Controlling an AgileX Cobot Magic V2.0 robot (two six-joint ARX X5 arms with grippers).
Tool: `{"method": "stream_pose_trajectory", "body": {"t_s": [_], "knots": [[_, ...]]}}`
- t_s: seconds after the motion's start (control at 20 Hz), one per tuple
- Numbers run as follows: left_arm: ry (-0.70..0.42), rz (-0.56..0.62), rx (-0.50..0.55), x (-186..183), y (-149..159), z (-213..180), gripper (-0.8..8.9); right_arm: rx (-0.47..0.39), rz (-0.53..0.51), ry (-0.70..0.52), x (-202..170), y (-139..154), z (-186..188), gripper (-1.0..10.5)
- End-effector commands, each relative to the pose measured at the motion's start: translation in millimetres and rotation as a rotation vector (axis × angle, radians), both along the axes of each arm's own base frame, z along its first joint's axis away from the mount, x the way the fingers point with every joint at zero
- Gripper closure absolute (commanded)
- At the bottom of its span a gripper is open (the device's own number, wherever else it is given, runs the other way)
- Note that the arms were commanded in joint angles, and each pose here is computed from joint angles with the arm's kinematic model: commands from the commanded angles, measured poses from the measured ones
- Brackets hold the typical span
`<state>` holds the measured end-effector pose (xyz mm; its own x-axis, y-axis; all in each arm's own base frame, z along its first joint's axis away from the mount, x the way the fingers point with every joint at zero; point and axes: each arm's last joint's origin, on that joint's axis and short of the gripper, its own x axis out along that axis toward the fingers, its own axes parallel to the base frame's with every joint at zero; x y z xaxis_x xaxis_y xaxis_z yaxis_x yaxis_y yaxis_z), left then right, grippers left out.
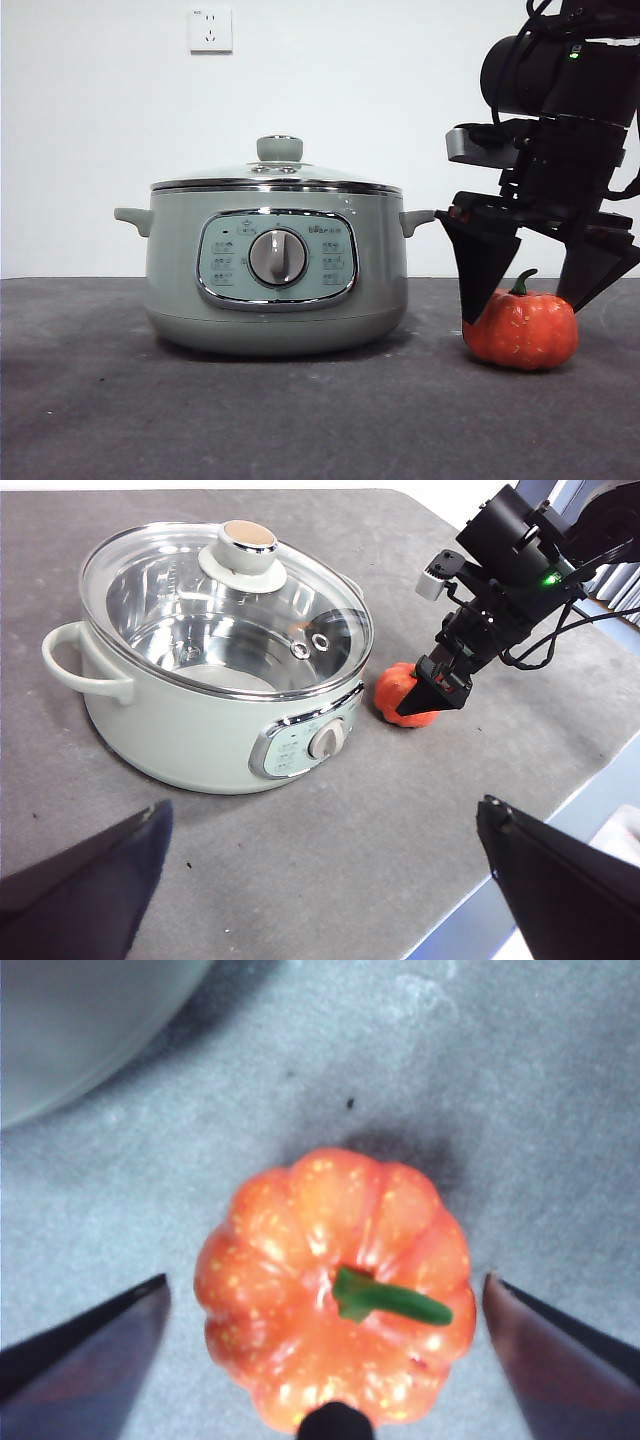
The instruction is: Pick up the pumpkin,open the lid,put the pumpkin in the pot,close the lid
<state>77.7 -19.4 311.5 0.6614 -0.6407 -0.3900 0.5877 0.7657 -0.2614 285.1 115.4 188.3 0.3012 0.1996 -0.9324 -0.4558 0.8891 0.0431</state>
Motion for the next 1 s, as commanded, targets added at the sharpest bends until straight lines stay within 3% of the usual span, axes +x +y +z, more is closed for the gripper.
{"method": "stream_pose_trajectory", "body": {"t_s": [0.05,0.25,0.5,0.8,1.0], "knots": [[-0.014,0.001,0.006,0.5,0.2,1.1,0.59,-0.005,-0.004,0.014,-0.6,0.5,-1.9,9.6],[-0.041,0.027,0.015,2.5,0.8,3.4,0.59,0.005,-0.020,0.012,-2.6,-0.1,2.3,9.6],[-0.056,0.026,-0.019,28.0,-1.3,21.4,0.59,0.051,-0.027,-0.098,-23.9,-8.7,46.8,9.6],[-0.050,-0.049,0.003,93.5,-20.8,54.3,0.59,0.162,-0.038,-0.346,-77.9,-30.3,119.3,9.6],[-0.063,-0.105,0.059,144.0,-52.7,61.6,0.60,0.227,-0.047,-0.479,-116.8,-45.8,150.2,9.6]]}}
